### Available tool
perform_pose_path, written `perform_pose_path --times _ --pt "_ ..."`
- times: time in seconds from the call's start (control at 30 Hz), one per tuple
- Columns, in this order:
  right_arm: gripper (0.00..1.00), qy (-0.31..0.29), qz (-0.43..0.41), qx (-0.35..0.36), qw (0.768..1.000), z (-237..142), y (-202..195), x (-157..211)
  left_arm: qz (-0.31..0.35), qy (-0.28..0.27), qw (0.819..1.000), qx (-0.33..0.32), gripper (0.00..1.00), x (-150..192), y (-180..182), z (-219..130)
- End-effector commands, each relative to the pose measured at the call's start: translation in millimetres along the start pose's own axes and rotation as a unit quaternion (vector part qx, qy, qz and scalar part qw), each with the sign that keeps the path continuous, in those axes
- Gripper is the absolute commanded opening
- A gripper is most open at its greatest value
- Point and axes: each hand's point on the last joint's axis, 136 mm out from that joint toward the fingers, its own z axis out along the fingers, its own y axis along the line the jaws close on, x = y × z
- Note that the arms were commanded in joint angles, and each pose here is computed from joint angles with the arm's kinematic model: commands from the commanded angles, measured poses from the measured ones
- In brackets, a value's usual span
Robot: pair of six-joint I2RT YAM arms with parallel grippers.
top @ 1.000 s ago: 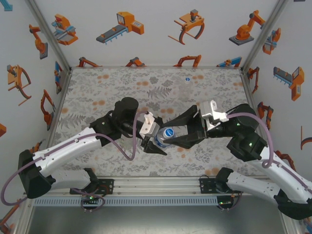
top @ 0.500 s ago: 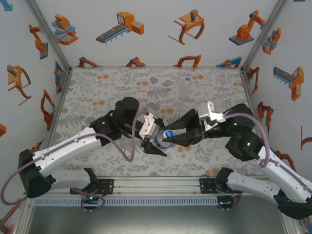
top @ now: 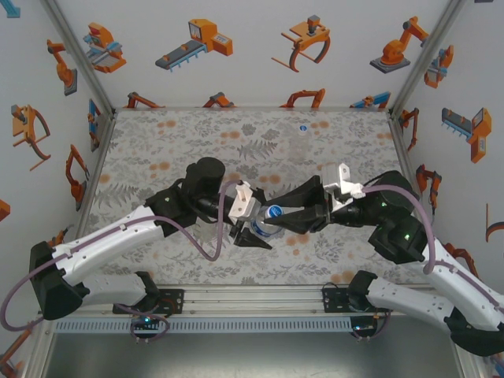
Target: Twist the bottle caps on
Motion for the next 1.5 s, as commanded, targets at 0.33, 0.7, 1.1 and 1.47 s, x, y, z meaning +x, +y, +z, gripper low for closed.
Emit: perform_pose_path --times 0.33,0.7,1.1,1.47 --pt "0.0 0.018 0.129 0.369 0.92 -47 -115 56 -0.001 0.013 0.965 -0.263 0.0 -7 77 -8" --pt "0.29 0.006 0.154 0.396 0.905 -47 -126 66 -0.004 0.007 0.958 -0.286 0.0 -6 82 -13" --pt "0.3 -0.013 0.168 0.389 0.906 -44 -127 71 -0.015 0.014 0.954 -0.298 0.0 -4 91 -12" --pt "0.11 0.013 0.123 0.42 0.899 -46 -139 79 -0.034 0.049 0.931 -0.36 0.83 14 103 -38"
